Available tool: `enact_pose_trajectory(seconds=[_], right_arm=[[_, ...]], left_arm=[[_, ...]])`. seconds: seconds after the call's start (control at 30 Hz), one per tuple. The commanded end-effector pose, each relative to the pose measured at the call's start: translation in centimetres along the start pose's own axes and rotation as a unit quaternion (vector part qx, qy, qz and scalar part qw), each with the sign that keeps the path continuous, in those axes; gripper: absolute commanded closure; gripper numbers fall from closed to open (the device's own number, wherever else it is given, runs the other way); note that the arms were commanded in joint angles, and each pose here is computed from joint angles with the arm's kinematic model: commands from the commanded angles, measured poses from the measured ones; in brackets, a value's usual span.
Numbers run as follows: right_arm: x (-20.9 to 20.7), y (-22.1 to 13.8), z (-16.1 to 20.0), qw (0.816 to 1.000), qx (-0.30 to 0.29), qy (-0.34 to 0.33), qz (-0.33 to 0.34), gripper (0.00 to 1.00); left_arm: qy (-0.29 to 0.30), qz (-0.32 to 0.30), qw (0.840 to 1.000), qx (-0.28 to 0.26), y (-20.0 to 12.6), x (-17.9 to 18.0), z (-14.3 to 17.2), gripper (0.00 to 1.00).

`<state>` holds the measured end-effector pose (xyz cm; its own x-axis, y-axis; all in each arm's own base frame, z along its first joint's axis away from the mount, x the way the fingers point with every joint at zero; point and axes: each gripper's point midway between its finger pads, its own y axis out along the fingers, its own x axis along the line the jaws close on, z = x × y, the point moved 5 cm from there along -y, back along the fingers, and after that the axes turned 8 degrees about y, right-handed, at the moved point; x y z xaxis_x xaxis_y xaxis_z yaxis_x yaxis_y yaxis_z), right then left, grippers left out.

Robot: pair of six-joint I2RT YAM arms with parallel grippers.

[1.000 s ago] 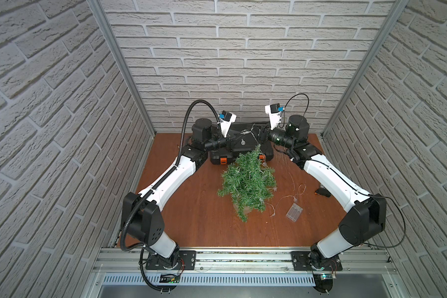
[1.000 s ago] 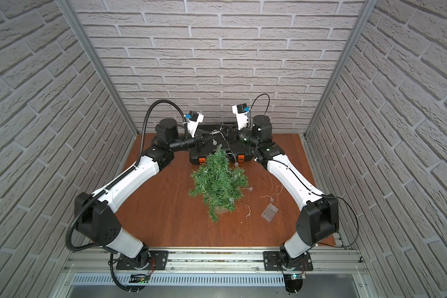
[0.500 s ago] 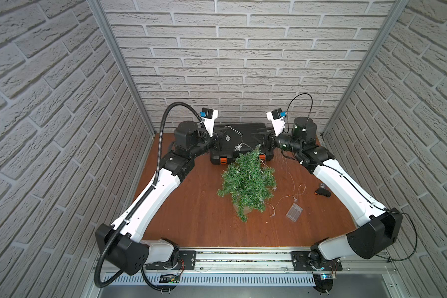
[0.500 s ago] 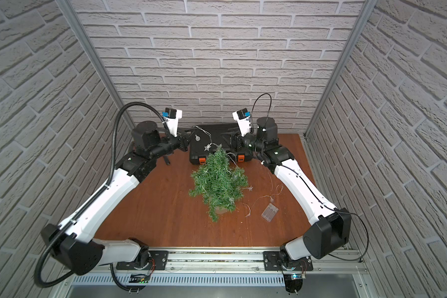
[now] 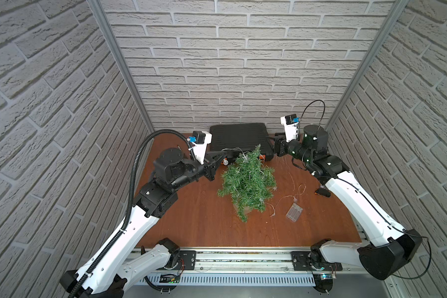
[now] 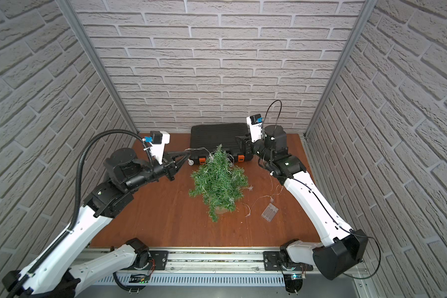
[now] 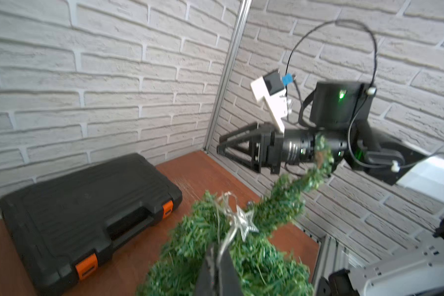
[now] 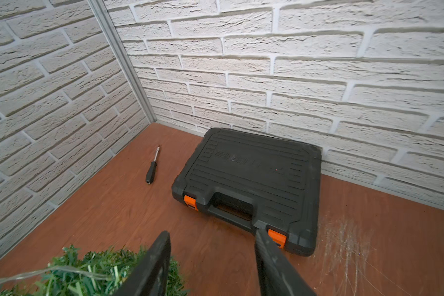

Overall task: Wrap string light around the christmas tree
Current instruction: Wrap the light string around the Christmas tree.

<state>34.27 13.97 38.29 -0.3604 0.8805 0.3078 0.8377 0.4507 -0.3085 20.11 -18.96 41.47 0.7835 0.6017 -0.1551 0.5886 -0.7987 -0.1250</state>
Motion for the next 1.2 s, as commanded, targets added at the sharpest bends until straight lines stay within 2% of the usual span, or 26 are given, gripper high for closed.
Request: enact_pose_trajectory(seconds=[0.0,0.13,0.27,0.47,0.63,0.8,1.0,1.13,1.17], right_arm=[[-0.9,-1.1,0.5,0.999,0.0,0.004,0.042,0.46],[-1.2,-2.1,1.6,0.998,0.008,0.015,0.052,0.46],[-1.7,-2.9,3.1,0.997,0.029,0.021,0.067,0.46],[-2.6,-4.4,4.6,0.995,0.031,0.026,0.094,0.46],[-3.2,-5.4,6.0,0.993,0.035,0.028,0.109,0.46],[-4.0,-6.0,8.4,0.989,0.063,0.039,0.128,0.45],[-5.4,-6.3,12.0,0.977,0.106,0.083,0.165,0.39],[-7.2,-6.9,15.1,0.954,0.139,0.135,0.231,0.38],[-7.7,-7.1,16.1,0.946,0.146,0.152,0.246,0.38]], left_arm=[[-0.01,0.012,0.999,0.033,-0.8,-1.1,1.9,1.0],[-0.02,0.049,0.997,0.06,-1.4,-3.2,3.7,1.0],[-0.029,0.061,0.993,0.099,-1.8,-4.4,6.3,1.0],[-0.035,0.012,0.986,0.161,-2.1,-3.3,10.8,1.0],[-0.048,0.025,0.985,0.163,-2.0,-3.4,13.0,1.0],[-0.041,-0.006,0.985,0.169,-2.3,-2.4,14.8,1.0],[-0.038,0.0,0.986,0.164,-1.4,-2.3,15.6,0.97],[-0.037,-0.009,0.983,0.177,-0.6,-1.9,16.6,0.93],[-0.038,-0.014,0.983,0.181,-0.4,-1.8,16.8,0.88]])
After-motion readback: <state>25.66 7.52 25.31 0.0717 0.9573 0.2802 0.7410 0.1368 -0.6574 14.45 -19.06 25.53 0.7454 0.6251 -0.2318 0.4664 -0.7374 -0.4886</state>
